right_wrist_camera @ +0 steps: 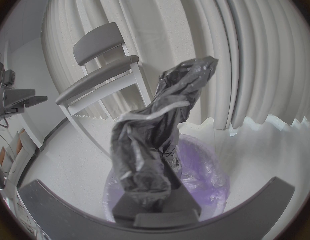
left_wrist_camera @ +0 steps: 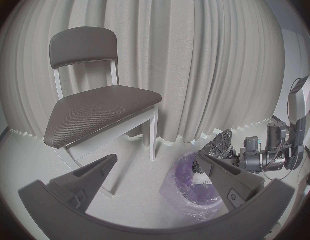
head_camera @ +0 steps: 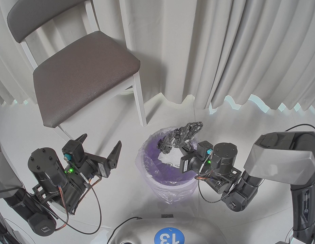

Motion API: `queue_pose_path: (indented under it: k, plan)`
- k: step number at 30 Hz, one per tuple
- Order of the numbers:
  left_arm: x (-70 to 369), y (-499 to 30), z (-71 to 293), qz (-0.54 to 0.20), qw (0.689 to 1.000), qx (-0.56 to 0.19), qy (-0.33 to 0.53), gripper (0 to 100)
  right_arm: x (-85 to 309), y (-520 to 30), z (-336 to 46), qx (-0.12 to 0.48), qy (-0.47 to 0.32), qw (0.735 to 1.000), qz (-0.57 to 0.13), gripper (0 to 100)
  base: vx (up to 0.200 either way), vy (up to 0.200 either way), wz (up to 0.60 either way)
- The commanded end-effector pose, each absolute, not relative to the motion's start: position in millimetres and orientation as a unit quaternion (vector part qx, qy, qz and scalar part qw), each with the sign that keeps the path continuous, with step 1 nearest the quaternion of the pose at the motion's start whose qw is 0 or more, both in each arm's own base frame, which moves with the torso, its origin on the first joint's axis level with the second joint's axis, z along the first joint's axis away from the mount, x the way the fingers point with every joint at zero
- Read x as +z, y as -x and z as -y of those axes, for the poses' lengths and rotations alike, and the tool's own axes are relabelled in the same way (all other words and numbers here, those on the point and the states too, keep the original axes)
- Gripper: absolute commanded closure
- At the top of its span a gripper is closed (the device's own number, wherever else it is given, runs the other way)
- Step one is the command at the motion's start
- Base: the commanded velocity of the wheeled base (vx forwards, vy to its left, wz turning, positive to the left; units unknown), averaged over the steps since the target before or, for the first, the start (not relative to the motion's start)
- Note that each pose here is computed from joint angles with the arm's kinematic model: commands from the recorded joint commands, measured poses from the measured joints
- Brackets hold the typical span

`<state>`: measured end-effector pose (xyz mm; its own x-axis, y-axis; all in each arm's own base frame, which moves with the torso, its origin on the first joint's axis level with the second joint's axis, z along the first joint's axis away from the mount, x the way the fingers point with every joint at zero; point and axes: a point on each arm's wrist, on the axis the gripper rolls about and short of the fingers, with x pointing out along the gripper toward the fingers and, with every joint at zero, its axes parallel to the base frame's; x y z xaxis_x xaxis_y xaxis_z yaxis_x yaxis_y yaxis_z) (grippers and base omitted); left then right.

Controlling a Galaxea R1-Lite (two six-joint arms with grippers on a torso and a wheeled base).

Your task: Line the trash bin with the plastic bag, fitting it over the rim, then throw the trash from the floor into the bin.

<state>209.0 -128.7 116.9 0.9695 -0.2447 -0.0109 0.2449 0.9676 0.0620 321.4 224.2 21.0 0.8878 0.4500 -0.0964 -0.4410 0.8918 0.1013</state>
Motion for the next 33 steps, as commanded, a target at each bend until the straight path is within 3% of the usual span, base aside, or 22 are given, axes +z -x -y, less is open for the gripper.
queue_pose_path:
  k: [1,18,33]
  plan:
    - [116,-211,130,0.002,0.992,-0.124,-0.030,0,-4,-328,-224,0.224,-0.030,0.971,-0.079,100,0.000,0.000,0.00]
    - [116,-211,130,0.001,0.992,-0.123,-0.029,0,-43,-339,-231,0.232,-0.029,0.969,-0.085,100,0.000,0.000,0.00]
    - [121,-211,127,0.010,0.993,-0.118,-0.024,0,-33,-351,-228,0.225,-0.040,0.971,-0.069,100,0.000,0.000,0.00]
